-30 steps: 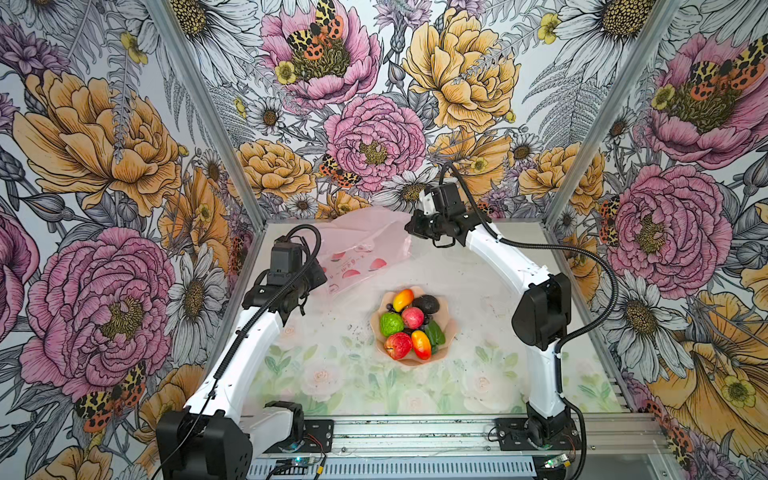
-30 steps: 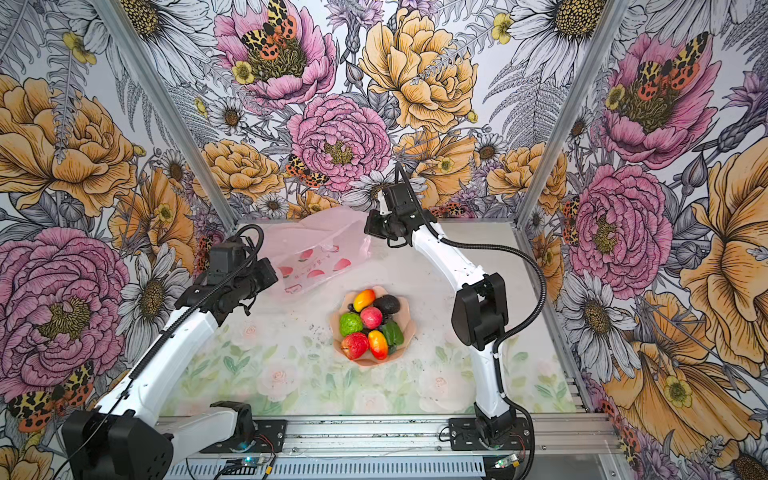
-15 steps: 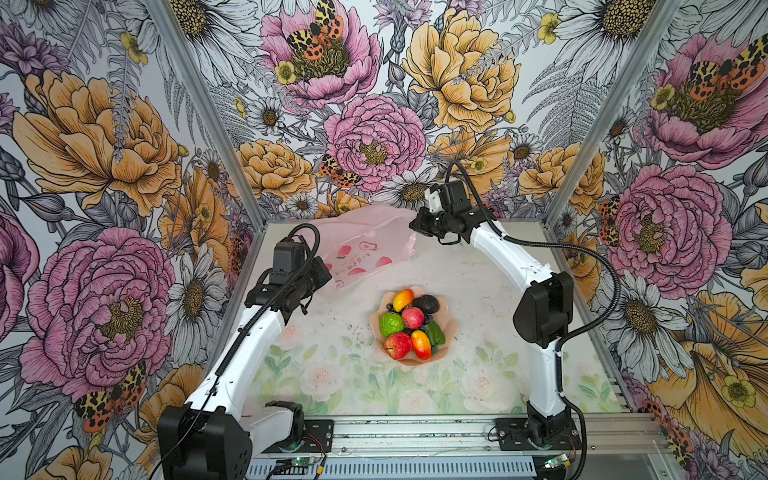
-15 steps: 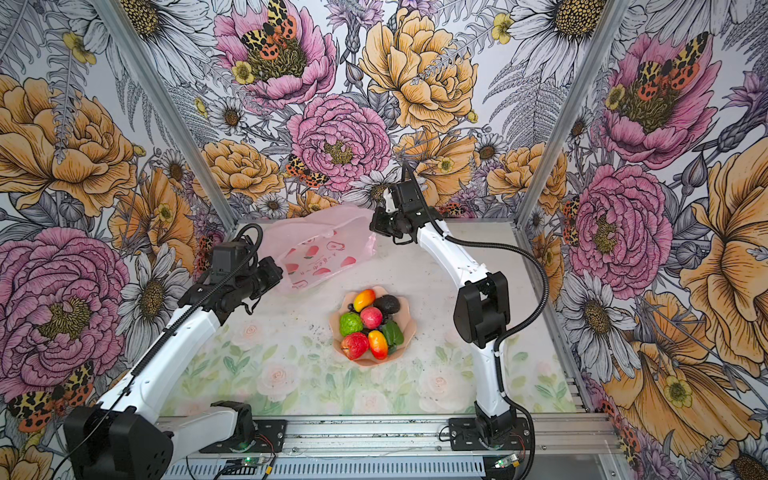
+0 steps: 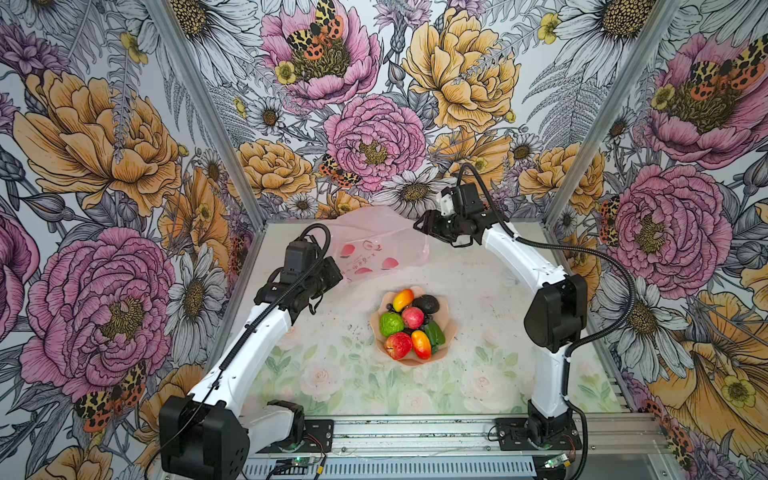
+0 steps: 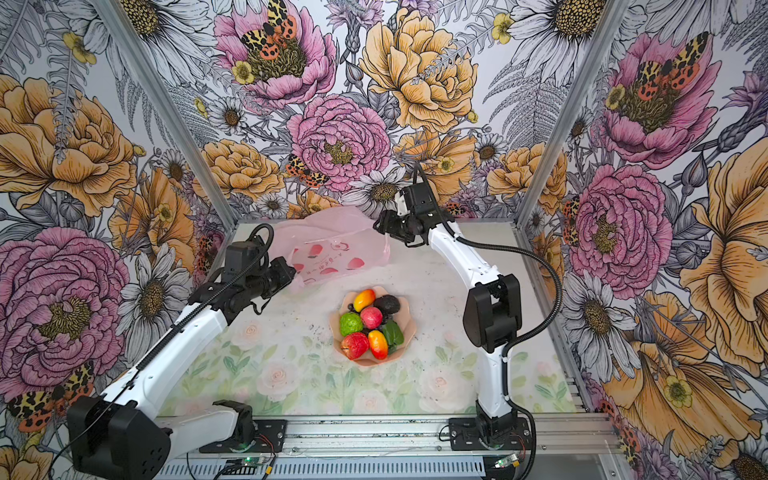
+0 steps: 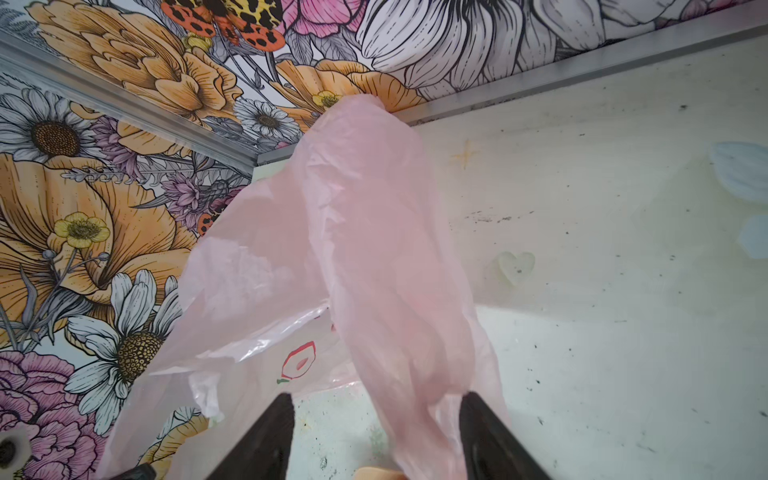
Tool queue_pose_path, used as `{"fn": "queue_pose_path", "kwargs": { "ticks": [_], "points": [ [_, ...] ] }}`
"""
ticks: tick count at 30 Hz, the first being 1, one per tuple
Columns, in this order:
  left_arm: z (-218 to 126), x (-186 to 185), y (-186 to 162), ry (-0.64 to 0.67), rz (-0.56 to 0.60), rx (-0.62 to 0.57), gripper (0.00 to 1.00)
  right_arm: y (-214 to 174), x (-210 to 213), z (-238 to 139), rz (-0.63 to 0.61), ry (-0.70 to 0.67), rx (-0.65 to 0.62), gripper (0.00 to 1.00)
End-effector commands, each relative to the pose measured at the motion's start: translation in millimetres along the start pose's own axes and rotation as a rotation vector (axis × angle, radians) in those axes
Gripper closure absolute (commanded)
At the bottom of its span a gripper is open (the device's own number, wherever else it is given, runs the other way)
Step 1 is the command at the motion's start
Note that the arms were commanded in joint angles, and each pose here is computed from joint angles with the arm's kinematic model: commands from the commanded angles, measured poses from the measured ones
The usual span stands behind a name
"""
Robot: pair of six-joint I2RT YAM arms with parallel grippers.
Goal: Place the fruits into the plastic bag
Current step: 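Move the right gripper over the fruit plate toward the yellow mango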
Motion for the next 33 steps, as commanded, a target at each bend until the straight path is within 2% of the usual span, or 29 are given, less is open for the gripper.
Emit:
{"fn": "queue_pose_path", "kwargs": {
  "ticks": [1,7,12,16,22,28,33],
  "points": [
    [1.6,-8.1,-3.6,-0.035,0.0,0.007,1.0,9.1,15.4,-53.2,-0.045,0.022,-0.085,0.25],
    [3.3,-15.4,-9.1,-0.044,0.011,0.022,1.0,-5.3,15.5,-109.5,-0.079,-0.026,-0.101,0.01],
    [6.1,-15.2,-14.7,-0.044,0.02,0.046,1.0,-33.3,25.2,-148.2,-0.116,-0.046,-0.038,0.0],
    [6.6,-10.5,-19.4,-0.04,0.023,0.058,1.0,-68.7,31.9,-162.0,-0.151,-0.081,0.059,0.0],
    [5.1,-5.4,-24.4,-0.035,0.024,0.072,1.0,-127.5,42.6,-155.8,-0.212,-0.128,0.247,0.01],
    [2.6,-2.1,-26.6,-0.028,0.033,0.076,1.0,-186.1,46.4,-124.9,-0.272,-0.17,0.418,0.01],
    [3.0,0.1,-27.5,-0.023,0.039,0.084,1.0,-225.7,48.2,-95.8,-0.321,-0.199,0.508,0.13]
  ]
}}
Point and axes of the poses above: each gripper's point midway between its finger pads, its own z axis out along the fingers, its own x axis along the line the jaws close on, y = z × x, the point moved 9 cm from there along -z, back along the fingers, and after that the axes turned 6 degrees about -z, right-handed, at the moved point
